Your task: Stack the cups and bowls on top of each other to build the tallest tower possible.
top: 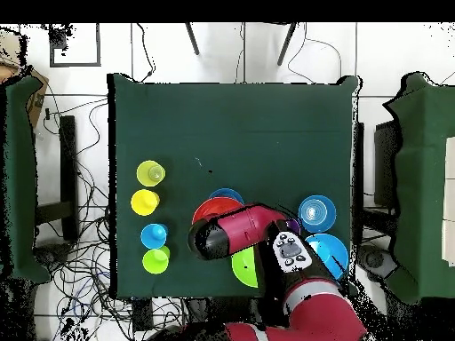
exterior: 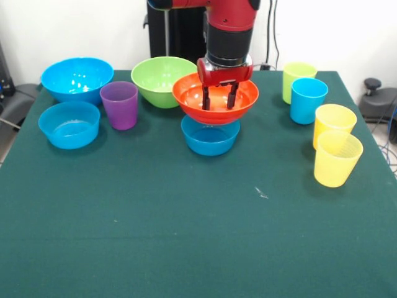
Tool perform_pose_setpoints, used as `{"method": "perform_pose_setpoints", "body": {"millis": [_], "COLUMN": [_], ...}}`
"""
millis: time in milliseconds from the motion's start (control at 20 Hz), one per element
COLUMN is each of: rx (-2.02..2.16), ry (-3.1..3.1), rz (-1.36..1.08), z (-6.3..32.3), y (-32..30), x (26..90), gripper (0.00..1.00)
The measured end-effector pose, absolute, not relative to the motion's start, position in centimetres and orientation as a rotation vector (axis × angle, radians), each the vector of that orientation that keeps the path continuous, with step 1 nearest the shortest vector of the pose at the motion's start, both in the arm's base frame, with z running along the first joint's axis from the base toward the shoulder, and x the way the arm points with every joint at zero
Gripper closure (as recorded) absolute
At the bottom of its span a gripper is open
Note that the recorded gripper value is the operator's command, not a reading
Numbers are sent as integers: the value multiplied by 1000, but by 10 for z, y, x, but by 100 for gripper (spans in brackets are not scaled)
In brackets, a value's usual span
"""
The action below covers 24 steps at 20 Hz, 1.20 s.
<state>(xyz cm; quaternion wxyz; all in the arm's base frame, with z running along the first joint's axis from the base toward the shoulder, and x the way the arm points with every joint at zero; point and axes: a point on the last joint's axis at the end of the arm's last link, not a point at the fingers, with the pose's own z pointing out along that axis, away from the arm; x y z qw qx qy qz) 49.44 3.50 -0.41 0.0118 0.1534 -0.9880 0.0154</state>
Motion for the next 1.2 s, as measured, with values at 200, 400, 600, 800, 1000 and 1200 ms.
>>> {"method": "perform_pose_setpoints", "body": {"millis": [200,400,600,800,1000,1200], "rx": [476,481,486,484,468,456], "ry": [-3077,-3075,-3073,-3069,-3067,-3067], "rz": [58,66,79,94,107,112], "z": [-5,-5,-5,-5,-6,-6], "y": [33,34,35,36,38,38], "x": [493,493,493,493,494,495], "gripper": [0,0,0,0,0,0]}}
